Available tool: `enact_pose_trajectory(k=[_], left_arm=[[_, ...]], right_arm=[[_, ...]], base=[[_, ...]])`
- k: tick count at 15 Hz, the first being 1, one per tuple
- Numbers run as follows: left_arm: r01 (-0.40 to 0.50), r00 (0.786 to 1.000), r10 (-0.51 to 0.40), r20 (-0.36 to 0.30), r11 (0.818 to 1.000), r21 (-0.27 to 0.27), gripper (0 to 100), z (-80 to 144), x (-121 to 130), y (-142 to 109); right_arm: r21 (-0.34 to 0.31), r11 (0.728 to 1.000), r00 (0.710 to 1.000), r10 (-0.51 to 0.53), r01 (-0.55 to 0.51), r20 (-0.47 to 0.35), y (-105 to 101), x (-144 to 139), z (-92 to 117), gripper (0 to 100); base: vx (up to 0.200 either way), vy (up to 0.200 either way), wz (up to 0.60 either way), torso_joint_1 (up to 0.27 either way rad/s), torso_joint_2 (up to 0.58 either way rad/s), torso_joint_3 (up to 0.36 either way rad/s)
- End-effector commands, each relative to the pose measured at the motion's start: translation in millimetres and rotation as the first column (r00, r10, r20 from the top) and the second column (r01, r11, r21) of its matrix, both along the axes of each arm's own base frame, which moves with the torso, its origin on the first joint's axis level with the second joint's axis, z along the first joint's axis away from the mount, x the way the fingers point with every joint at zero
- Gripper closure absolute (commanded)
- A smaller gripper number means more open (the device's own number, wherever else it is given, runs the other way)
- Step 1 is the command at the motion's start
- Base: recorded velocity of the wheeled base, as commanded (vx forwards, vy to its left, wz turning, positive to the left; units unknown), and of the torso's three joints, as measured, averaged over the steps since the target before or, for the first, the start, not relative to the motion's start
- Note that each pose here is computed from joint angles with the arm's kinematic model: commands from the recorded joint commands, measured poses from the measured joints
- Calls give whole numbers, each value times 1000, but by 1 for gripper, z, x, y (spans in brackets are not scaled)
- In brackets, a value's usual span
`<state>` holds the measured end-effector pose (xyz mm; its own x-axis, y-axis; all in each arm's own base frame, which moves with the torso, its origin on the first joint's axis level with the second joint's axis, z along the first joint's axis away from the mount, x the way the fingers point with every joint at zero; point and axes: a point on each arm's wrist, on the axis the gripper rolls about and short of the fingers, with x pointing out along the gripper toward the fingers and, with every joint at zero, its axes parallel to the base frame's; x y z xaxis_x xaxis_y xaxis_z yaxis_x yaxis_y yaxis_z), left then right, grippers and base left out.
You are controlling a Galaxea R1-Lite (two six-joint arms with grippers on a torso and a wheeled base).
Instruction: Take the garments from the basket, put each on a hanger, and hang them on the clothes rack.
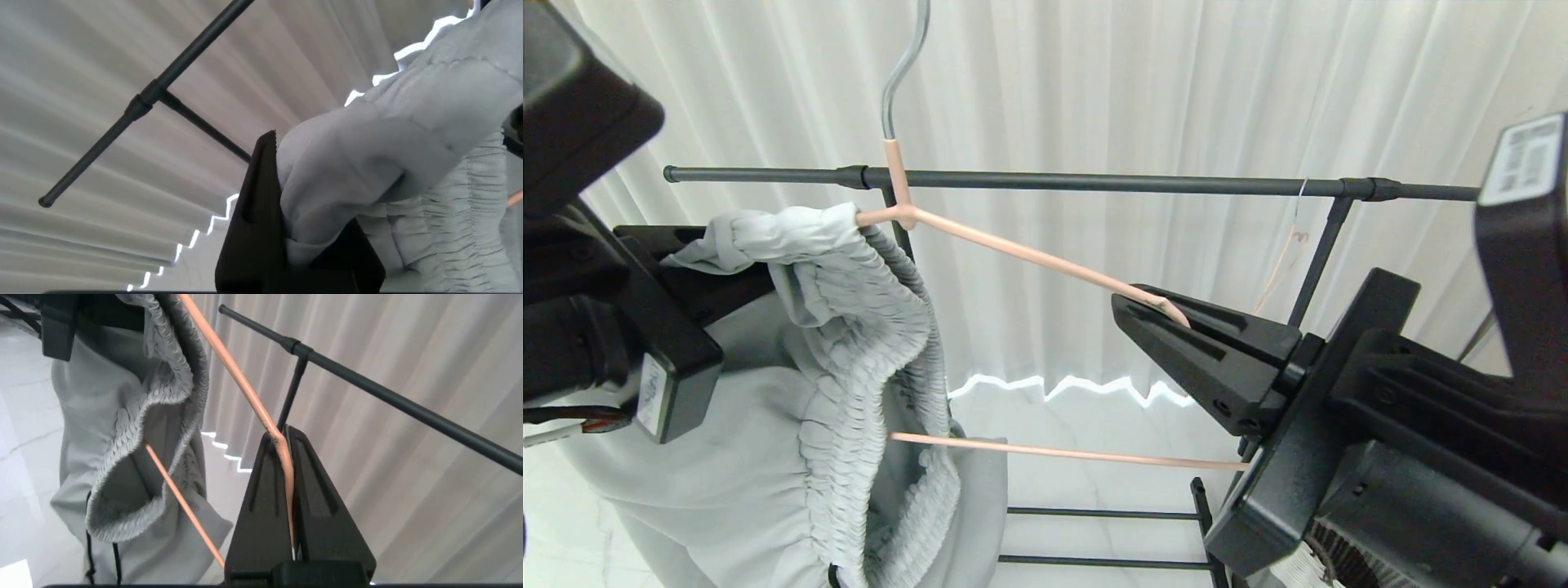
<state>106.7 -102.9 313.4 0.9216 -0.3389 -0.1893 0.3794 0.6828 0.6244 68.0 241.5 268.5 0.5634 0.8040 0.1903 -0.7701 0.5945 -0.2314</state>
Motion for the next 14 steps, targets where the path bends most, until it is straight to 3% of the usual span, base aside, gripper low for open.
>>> enact_pose_trajectory(k=[1, 4, 5, 10, 14], left_arm=[[-14, 1000, 14, -1, 1000, 1, 100, 0, 2, 1], [-20, 1000, 20, -2, 1000, 2, 100, -1, 3, 1], [-20, 1000, 20, -2, 1000, 2, 100, -1, 3, 1], [-13, 1000, 13, -2, 998, 59, 100, -8, 1, 3], [-95, 995, 96, -11, 993, 75, 100, -12, 11, 10]], right_arm=[[-5, 1000, 1000, 0, 0, -1, 1, 0, -1, 100], [-10, 1000, 1000, -2, 2, -2, 1, 1, -2, 100], [-11, 1000, 1000, -3, 3, -3, 1, 1, -3, 0], [-20, 999, 999, -37, 37, -7, -2, 4, -6, 0], [-6, 994, 994, -107, 107, -17, -7, 9, -3, 0]], base=[[0, 0, 0, 0, 0, 0], [0, 0, 0, 0, 0, 0], [0, 0, 0, 0, 0, 0], [0, 0, 0, 0, 0, 0], [0, 0, 0, 0, 0, 0]])
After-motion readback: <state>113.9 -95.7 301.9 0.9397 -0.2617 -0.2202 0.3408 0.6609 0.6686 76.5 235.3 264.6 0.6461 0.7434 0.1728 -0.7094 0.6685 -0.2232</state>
